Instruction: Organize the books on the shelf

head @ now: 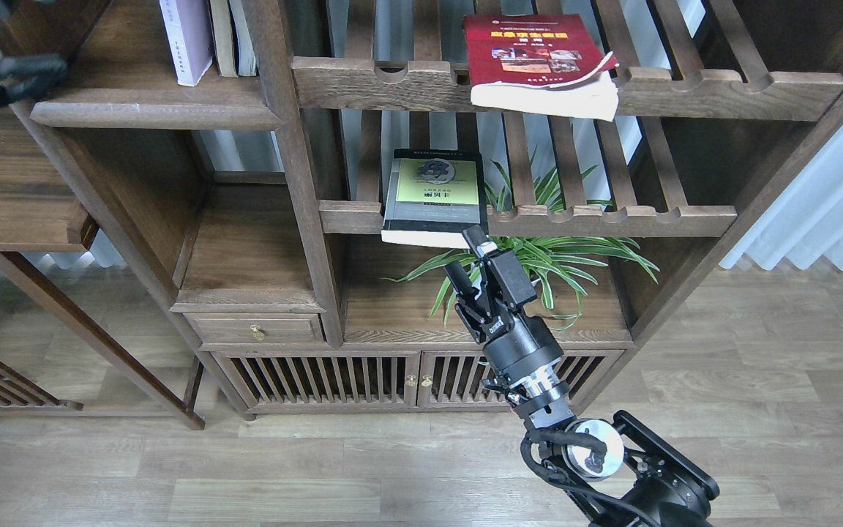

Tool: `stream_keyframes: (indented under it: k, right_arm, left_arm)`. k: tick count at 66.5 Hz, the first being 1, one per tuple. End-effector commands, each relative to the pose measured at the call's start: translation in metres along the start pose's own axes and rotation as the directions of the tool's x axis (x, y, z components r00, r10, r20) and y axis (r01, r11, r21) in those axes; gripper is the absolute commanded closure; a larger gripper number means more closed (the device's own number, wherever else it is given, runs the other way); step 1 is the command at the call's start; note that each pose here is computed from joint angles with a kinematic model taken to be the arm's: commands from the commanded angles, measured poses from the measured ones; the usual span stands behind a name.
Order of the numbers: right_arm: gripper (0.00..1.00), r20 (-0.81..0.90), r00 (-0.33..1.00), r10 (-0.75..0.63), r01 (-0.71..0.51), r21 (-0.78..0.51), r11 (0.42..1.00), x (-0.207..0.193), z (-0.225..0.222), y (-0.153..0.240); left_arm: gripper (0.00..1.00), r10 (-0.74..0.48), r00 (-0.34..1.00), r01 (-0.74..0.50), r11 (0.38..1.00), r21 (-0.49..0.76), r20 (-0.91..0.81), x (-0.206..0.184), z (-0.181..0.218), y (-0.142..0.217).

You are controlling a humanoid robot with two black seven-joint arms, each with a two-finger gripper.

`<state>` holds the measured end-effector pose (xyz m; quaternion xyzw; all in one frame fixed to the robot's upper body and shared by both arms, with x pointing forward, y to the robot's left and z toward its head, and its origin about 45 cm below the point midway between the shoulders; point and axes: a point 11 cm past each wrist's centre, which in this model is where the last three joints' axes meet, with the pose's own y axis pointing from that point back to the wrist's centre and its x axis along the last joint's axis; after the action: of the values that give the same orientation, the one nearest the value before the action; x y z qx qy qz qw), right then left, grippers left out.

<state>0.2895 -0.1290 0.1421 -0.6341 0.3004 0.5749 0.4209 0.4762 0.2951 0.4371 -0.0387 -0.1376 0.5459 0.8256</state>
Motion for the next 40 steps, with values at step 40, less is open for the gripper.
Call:
stream_keyframes:
  k: [40]
  right_arm:
    - [0.00,-0.078,0.992,-0.098,0.093,-0.066,0.993,-0.058,0.016,-0.045]
  left_arm:
    - [0.00,0.211,0.856,-0.106,0.965,0.238,-0.473,0.082,-0.115,0.208]
